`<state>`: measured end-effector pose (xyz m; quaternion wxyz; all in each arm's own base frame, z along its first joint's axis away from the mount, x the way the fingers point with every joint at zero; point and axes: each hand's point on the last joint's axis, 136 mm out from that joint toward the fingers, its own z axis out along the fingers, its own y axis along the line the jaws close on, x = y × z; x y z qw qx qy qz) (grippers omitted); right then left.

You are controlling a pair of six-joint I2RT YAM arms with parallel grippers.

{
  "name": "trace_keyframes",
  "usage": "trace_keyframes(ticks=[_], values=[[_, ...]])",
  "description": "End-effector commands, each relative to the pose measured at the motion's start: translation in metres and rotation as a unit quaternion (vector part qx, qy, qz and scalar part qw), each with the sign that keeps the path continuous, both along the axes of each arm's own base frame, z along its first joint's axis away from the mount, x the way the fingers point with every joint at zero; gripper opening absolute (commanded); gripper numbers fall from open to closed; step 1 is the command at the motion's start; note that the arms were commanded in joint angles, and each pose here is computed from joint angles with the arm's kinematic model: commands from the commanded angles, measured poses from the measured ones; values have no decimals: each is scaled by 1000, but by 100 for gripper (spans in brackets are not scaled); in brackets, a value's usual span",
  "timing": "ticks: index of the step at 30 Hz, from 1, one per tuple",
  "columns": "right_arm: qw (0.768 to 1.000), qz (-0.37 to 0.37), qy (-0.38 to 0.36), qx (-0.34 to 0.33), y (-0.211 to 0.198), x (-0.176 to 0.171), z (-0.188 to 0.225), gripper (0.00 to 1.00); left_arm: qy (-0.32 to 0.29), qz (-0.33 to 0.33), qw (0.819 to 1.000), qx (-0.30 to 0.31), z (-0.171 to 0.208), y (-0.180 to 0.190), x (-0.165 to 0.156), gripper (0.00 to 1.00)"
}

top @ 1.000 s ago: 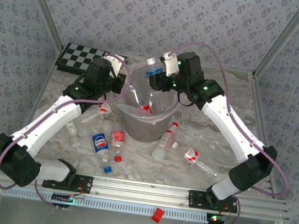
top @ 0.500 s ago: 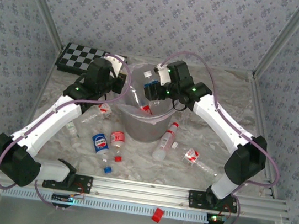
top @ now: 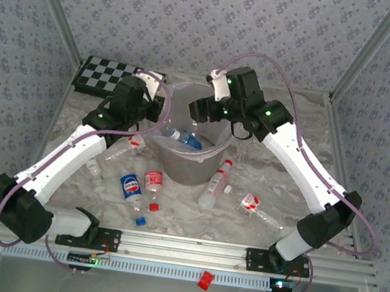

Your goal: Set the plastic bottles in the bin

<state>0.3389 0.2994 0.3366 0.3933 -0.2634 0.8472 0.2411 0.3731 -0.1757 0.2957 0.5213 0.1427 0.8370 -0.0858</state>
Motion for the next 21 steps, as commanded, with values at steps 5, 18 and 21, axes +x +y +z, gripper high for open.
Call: trace_keyframes(ticks=[5,18,21], values=[[998,-55,-34,-3,-43,-23,34,70,37,-6,999,30,-27,0,-4,23],[966,-206,158,14,-160,-56,-50,66,46,-10,998,30,-33,-3,-3,23],[952,-208,221,-31,-162,-78,-92,69,48,-11,998,28,-33,-3,-3,23]])
